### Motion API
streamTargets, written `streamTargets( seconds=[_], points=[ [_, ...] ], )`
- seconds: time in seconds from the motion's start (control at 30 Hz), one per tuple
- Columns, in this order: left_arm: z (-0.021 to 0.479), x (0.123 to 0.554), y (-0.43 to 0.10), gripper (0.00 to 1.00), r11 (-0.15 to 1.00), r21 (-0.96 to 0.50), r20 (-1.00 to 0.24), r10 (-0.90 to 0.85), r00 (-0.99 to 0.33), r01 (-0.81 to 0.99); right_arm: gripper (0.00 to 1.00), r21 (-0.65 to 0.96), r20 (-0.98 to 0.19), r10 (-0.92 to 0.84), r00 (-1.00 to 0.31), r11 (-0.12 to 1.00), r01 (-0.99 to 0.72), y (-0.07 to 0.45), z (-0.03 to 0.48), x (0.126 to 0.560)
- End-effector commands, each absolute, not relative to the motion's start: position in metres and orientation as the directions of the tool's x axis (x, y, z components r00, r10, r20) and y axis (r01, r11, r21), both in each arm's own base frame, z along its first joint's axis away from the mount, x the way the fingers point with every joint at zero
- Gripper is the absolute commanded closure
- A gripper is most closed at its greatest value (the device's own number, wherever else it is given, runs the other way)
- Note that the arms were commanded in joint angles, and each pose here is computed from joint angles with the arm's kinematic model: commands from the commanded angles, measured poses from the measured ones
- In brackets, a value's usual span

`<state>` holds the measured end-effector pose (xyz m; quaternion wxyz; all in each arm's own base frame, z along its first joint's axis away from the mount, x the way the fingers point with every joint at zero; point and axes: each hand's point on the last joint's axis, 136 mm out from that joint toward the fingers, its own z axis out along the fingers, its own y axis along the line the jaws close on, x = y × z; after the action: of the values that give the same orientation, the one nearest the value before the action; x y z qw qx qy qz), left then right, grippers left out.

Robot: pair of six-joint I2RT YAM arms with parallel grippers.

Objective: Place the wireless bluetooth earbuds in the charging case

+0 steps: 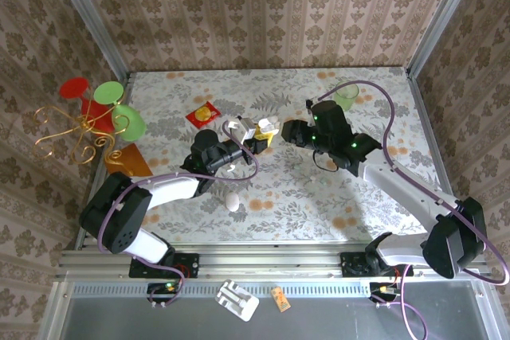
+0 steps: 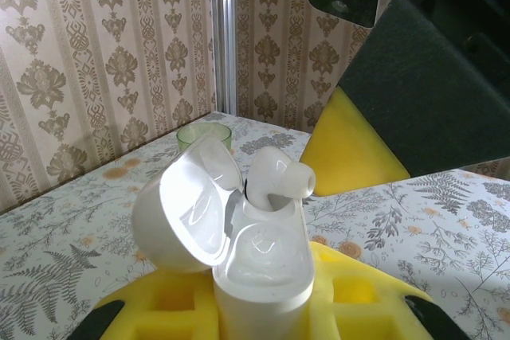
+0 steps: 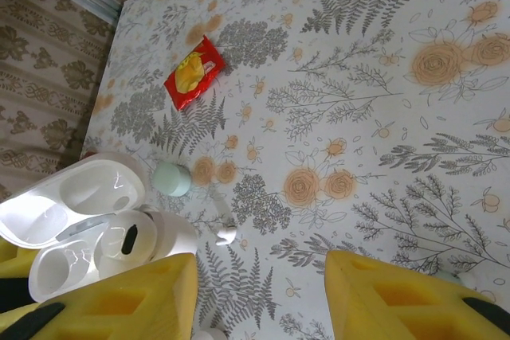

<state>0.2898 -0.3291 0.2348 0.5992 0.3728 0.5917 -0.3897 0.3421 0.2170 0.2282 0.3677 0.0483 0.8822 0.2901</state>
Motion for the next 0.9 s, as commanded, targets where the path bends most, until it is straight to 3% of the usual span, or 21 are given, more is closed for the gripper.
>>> streamTargets(
  seconds=[0.0, 0.53, 0.87],
  points=[
    [0.237, 0.29, -0.328, 1.0, 0.408, 0.011, -0.999, -0.029, 0.025, 0.913, 0.54, 0.555, -0.632, 0.281, -0.722, 0.814, -0.17, 0.227, 0.24, 0.35],
    [0.227, 0.295, -0.332, 1.0, 0.407, 0.005, -1.0, -0.013, 0.011, 0.913, 0.51, 0.544, -0.629, 0.181, -0.756, 0.798, -0.261, 0.256, 0.238, 0.337],
    [0.234, 0.294, -0.33, 1.0, 0.405, -0.003, -0.999, -0.036, 0.012, 0.914, 0.48, 0.519, -0.65, 0.207, -0.731, 0.824, -0.228, 0.234, 0.24, 0.329]
  ],
)
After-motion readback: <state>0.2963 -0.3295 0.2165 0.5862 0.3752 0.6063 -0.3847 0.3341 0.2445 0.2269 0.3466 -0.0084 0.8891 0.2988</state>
